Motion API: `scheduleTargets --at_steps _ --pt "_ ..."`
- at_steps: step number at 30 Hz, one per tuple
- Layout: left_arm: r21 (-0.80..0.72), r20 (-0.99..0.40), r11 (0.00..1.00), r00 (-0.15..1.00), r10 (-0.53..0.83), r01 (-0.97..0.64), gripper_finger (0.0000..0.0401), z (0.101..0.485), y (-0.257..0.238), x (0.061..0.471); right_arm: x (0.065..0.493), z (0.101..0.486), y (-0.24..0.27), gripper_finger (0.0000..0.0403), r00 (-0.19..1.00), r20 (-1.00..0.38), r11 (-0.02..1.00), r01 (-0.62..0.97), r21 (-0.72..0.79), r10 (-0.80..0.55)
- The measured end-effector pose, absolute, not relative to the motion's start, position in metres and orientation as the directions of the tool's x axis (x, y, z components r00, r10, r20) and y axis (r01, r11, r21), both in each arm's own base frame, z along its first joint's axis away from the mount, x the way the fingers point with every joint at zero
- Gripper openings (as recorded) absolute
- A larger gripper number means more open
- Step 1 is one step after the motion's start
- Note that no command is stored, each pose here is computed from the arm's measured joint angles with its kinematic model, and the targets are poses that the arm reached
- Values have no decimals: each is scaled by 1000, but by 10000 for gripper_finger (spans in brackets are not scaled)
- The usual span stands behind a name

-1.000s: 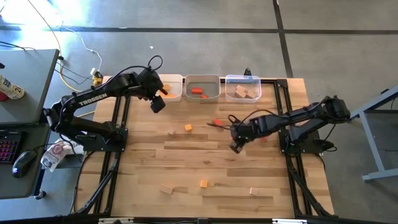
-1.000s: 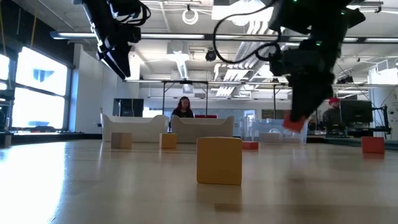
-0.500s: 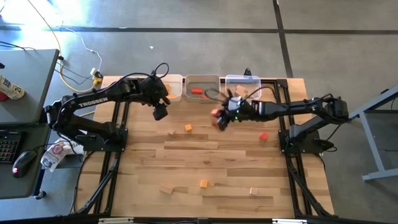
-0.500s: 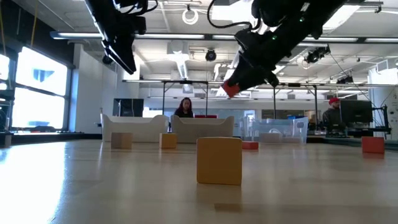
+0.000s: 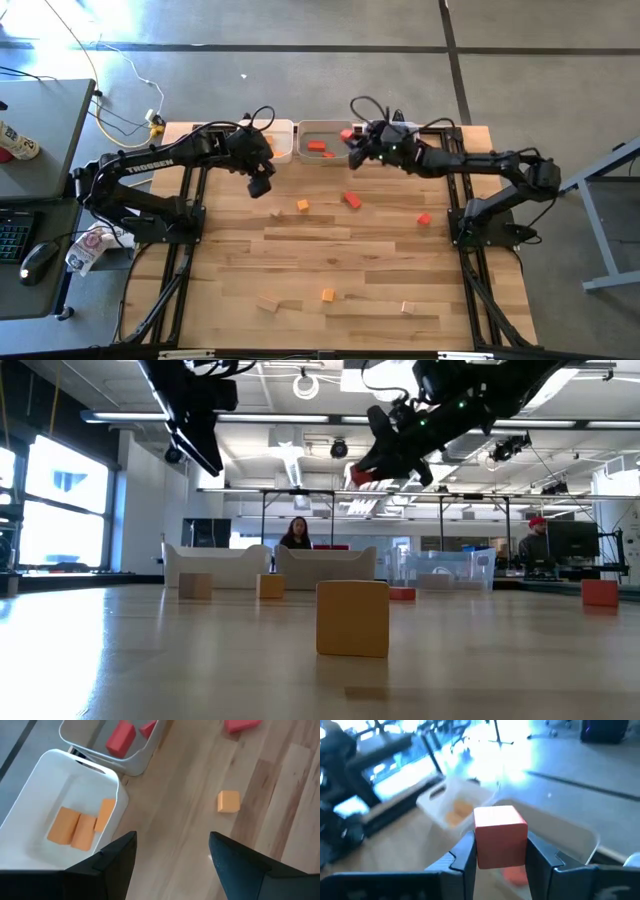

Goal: Sort & place blocks by color
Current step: Put the orange block into the gray bin

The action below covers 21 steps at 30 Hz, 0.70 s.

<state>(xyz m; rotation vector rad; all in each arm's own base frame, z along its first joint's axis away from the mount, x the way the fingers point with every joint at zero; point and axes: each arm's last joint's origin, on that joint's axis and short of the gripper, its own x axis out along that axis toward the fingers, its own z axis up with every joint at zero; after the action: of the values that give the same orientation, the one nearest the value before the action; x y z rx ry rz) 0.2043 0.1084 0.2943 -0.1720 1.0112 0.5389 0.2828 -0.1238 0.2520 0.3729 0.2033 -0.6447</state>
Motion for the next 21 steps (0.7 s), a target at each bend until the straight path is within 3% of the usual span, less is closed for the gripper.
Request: scheduleTargets --at_steps 7,21 --pt "81 -839 840 418 348 -536 235 294 108 205 282 248 -142 102 753 -272 699 658 279 -600" --pt "32 -843 821 426 329 -571 235 294 107 205 305 185 -153 102 700 -427 680 697 229 -573"
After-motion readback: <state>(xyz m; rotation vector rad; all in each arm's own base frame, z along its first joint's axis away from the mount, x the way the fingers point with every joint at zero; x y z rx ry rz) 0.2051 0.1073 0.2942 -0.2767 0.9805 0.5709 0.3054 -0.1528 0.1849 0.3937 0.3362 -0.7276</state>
